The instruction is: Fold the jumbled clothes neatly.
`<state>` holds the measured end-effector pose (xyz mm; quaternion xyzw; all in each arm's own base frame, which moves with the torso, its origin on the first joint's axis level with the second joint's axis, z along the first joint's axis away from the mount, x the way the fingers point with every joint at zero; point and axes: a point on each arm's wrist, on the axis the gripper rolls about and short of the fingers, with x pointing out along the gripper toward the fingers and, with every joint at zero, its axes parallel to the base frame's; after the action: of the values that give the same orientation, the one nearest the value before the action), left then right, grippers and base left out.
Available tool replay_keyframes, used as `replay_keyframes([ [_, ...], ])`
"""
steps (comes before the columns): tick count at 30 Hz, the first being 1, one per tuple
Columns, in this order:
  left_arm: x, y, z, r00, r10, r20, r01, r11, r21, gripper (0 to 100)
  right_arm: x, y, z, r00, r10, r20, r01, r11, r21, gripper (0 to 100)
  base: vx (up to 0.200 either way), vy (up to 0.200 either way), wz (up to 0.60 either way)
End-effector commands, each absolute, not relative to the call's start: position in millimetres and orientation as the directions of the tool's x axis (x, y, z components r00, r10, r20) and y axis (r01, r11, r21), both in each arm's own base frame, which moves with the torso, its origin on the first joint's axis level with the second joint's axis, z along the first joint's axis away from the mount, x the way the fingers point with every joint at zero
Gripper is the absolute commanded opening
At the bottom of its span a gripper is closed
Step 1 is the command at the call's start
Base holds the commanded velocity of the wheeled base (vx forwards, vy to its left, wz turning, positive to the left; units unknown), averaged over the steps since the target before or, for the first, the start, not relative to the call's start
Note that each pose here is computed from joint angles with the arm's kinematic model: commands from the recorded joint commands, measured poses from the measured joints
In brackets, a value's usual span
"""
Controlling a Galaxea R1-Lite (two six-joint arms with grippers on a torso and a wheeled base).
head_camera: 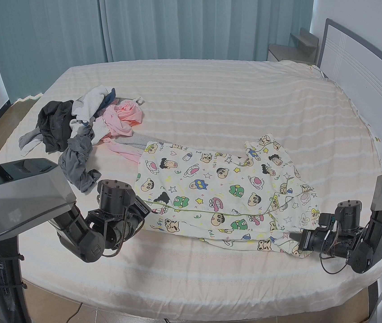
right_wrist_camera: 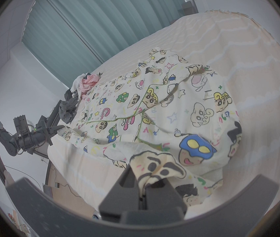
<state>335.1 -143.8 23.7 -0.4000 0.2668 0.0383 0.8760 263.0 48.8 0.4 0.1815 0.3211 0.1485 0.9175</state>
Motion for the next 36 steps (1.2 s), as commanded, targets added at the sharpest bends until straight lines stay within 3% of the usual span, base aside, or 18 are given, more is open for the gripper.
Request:
replay_keyframes([
  [1, 346, -147, 19, 0.859, -0.146, -0.491, -0.276, 0.675, -0.684, 0, 278, 49, -2, 0.759, 0.378, -0.531, -0.150, 0.894, 0.422, 0, 0.000, 0.000, 0.00],
  [22, 393, -149, 15, 0.861, -0.114, -0.495, -0.284, 0.699, -0.656, 0, 326, 33, 11, 0.805, 0.323, -0.497, -0.105, 0.903, 0.416, 0, 0.000, 0.000, 0.00],
  [36, 406, -155, 1, 0.851, -0.113, -0.513, -0.293, 0.709, -0.641, 0, 346, 29, -1, 0.804, 0.304, -0.512, -0.096, 0.915, 0.392, 0, 0.000, 0.000, 0.00],
])
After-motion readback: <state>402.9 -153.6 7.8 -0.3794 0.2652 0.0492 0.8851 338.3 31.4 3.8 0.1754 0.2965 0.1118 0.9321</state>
